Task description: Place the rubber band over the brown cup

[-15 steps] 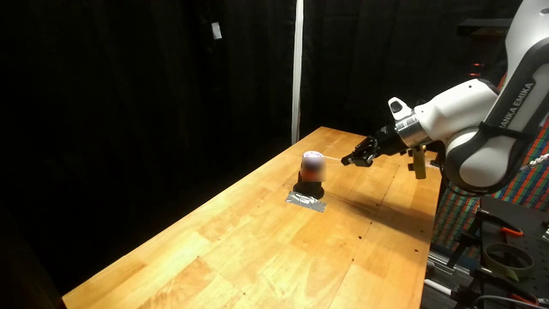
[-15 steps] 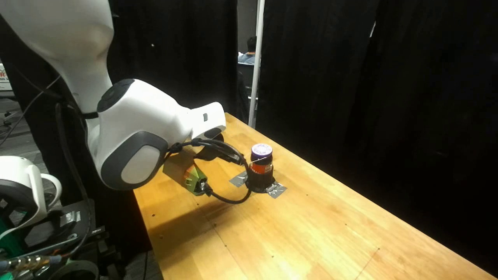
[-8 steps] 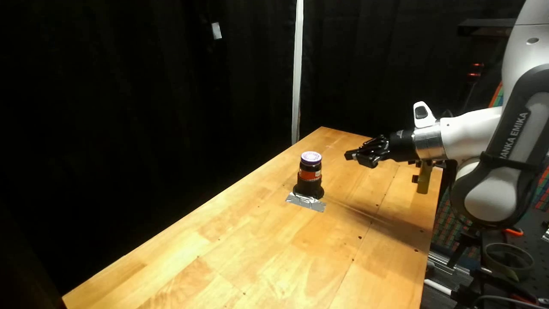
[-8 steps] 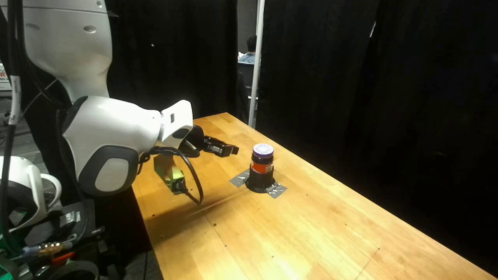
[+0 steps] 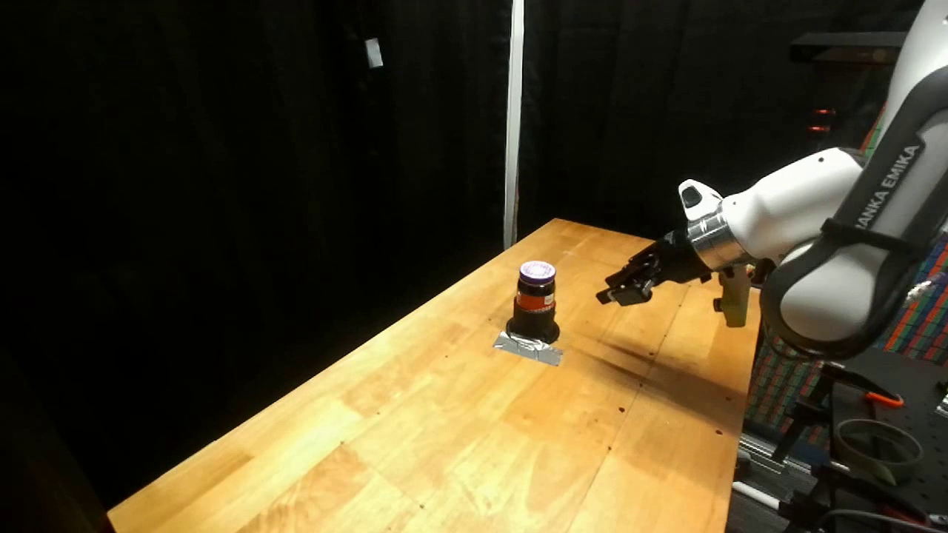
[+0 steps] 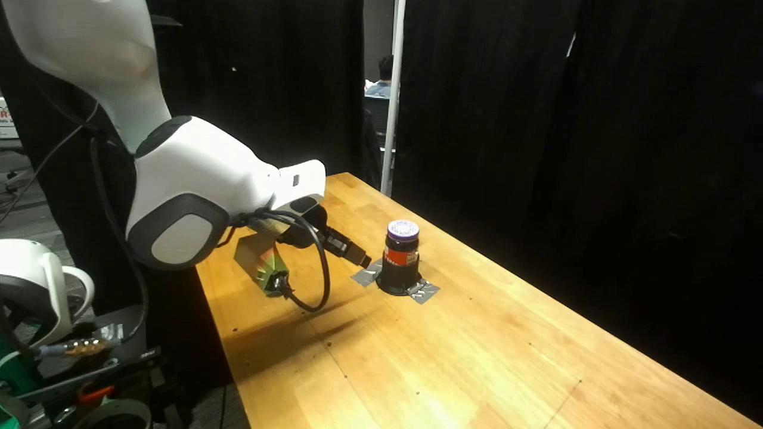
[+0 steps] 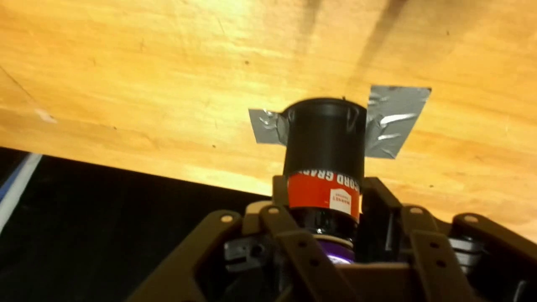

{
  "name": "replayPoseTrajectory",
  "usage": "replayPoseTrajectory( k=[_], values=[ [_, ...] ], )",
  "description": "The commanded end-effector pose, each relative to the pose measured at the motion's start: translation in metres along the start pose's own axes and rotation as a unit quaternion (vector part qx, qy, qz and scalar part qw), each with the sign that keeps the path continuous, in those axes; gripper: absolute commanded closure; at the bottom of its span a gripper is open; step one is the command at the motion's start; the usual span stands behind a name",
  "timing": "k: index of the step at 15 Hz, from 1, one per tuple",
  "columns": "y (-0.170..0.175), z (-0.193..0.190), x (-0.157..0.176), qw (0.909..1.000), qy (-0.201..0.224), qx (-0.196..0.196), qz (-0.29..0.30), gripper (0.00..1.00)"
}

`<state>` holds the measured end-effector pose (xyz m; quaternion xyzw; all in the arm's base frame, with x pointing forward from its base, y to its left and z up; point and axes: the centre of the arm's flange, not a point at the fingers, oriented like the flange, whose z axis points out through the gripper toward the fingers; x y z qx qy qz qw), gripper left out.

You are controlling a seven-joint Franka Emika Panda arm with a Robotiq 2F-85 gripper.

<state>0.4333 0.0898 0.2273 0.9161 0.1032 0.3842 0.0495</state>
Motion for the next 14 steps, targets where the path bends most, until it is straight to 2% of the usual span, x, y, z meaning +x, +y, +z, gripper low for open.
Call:
replayPoseTrajectory(
  k=[1,3,4,6,8,11,14],
  values=[
    [0.013,-0.044,0.061,0.9946,-0.099,-0.026,-0.012,0.19],
    [0.023,-0.056,0.055,0.9869,-0.158,-0.032,-0.013,0.03],
    [0.03,-0.061,0.05,0.9825,-0.184,-0.03,-0.013,0.0],
    [0.041,-0.066,0.029,0.9737,-0.225,-0.035,-0.017,0.0],
    [0.047,-0.067,0.002,0.9681,-0.246,-0.044,-0.02,0.0],
    [0.045,-0.072,-0.031,0.9618,-0.267,-0.055,-0.022,0.0],
    [0.035,-0.076,-0.047,0.9593,-0.273,-0.07,0.003,0.0]
  ],
)
